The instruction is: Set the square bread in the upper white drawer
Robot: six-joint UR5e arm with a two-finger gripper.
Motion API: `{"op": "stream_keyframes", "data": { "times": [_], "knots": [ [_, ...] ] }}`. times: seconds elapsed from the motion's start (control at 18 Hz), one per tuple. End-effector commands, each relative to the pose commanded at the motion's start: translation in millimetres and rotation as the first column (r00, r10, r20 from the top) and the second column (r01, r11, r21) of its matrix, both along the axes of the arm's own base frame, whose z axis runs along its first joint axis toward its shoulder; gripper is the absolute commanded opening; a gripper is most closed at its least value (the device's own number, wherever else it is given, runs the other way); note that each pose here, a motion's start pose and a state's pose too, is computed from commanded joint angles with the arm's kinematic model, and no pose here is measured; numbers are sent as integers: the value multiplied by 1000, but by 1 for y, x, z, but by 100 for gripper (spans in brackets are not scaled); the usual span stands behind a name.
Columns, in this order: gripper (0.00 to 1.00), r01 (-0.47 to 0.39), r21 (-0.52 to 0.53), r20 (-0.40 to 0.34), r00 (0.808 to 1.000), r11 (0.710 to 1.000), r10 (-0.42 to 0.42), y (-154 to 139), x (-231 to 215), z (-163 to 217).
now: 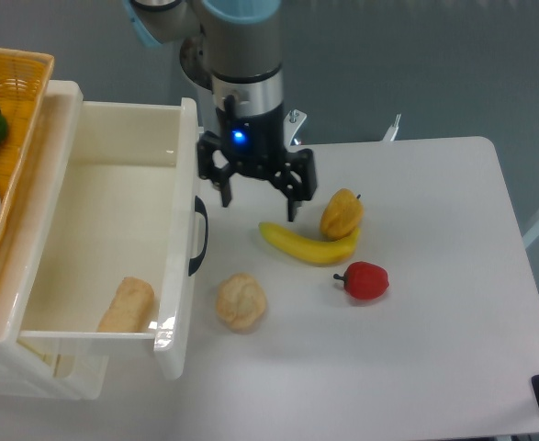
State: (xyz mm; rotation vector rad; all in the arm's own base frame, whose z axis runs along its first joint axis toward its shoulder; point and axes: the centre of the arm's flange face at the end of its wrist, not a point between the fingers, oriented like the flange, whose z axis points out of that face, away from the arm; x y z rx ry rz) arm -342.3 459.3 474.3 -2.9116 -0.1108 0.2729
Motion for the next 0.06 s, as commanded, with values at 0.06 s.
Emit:
{"op": "stream_keyframes", "data": {
  "times": [0.06],
  "knots": [
    [100, -4, -20, -1, 1000, 1000, 4, -1, -4, -7]
  ]
}}
